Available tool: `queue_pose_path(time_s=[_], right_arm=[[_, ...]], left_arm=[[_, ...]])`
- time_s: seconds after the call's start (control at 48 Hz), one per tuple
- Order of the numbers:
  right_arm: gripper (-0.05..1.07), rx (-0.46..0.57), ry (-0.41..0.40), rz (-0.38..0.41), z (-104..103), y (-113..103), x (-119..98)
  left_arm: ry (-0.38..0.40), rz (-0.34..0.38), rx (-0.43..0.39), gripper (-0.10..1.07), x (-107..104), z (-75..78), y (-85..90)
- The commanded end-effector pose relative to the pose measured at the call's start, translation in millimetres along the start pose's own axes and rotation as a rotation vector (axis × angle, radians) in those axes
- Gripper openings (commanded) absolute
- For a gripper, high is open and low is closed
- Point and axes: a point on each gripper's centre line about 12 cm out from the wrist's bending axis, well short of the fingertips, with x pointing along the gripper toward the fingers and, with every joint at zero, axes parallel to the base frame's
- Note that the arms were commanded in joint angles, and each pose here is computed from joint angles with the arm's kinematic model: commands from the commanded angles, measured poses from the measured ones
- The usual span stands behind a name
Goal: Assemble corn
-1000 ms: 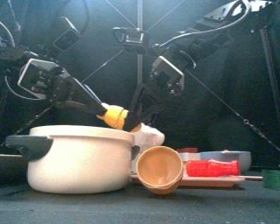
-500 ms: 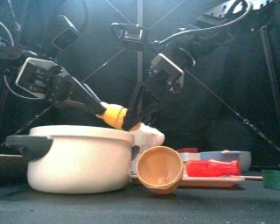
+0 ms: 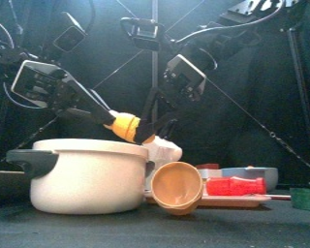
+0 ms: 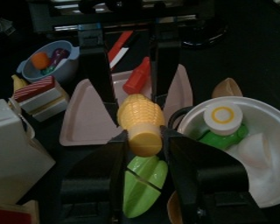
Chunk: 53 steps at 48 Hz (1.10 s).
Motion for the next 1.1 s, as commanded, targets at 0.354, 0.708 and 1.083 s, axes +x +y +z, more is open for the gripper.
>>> queue_pose_path(time_s=[0.354,0.708,1.083], right_arm=[[0.69,0.037,-0.029,-0.007,14,-3,-9],[0.69,0.044,0.003,-0.023,6,-3,-9],[0.69,0.12,0.044,-0.048,1,-8,-12]], left_arm=[[-0.048,0.023,-0.01,0.92,2,14.1,5.9],[-0.079,0.042,-0.023,0.99,-10,17.0,9.7],[-0.169,0.114,-0.064,0.99,-37,18.3,18.2]])
